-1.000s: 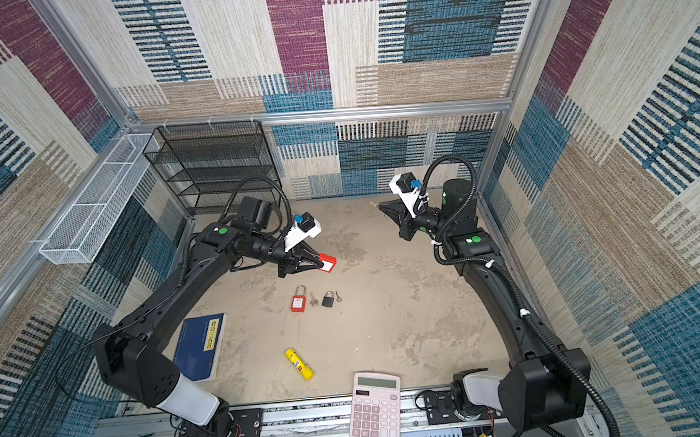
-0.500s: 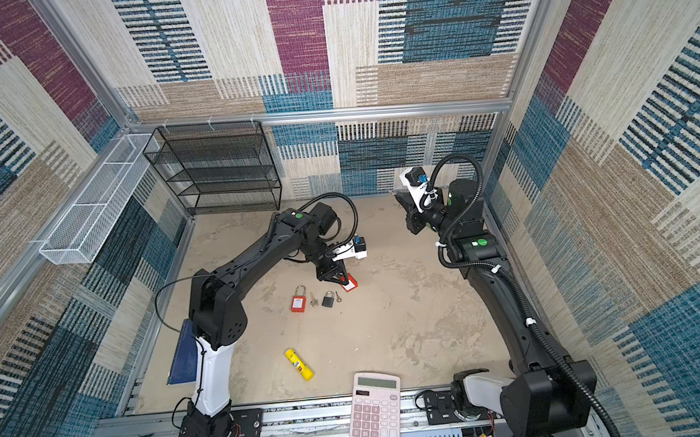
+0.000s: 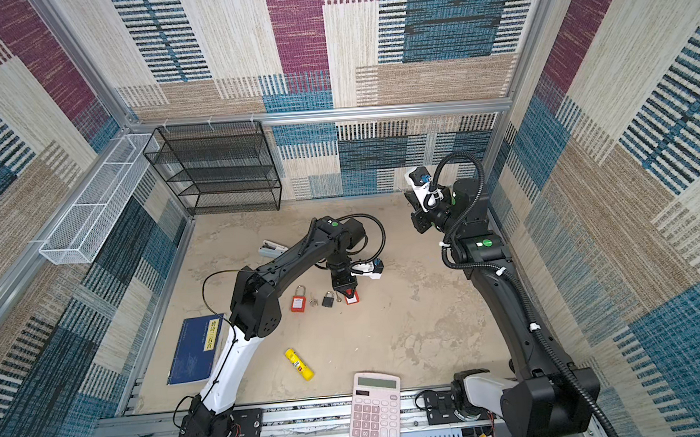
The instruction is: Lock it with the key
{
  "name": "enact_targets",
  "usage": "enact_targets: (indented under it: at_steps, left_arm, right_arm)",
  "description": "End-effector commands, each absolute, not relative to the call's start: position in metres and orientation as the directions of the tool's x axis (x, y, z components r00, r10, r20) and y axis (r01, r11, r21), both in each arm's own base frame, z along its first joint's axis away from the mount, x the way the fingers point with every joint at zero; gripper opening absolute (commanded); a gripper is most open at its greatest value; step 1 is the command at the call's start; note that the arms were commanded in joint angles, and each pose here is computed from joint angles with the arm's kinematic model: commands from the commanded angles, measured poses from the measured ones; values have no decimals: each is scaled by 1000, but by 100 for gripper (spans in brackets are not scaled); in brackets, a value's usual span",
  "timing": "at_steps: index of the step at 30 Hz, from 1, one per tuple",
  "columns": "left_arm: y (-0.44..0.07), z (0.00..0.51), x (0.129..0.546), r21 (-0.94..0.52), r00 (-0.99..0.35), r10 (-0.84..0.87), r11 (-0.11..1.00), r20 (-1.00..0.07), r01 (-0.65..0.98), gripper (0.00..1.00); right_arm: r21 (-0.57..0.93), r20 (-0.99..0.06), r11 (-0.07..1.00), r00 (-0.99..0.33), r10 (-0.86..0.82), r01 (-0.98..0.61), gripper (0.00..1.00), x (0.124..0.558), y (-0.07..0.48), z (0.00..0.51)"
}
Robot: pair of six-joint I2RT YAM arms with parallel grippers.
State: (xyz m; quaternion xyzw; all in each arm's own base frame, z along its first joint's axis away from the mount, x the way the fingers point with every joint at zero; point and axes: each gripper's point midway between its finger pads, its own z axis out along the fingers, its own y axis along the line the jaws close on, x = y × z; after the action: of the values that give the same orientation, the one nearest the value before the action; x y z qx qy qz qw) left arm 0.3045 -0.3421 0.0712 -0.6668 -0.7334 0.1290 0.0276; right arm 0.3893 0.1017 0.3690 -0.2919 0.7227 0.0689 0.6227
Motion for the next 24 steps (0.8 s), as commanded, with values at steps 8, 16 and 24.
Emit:
enact_targets:
  at_steps: [8,16,24]
  left_arm:
    - [-338,61,296,-245,-23,996,0,-88,970,0]
    - [-335,51,298,-244,-15,998,-1,-63,970,0]
    - [-337,47,309,-207,-19,999,8,-50,978,17]
  right_arm:
    - [-274,-942,814,-28,-334,-512,0,390,104,376]
    - [-274,-941,811,-28,-336,-517,0,389,104,375]
    - [-269,-943,806,-27,-333,-528,0,389,106,375]
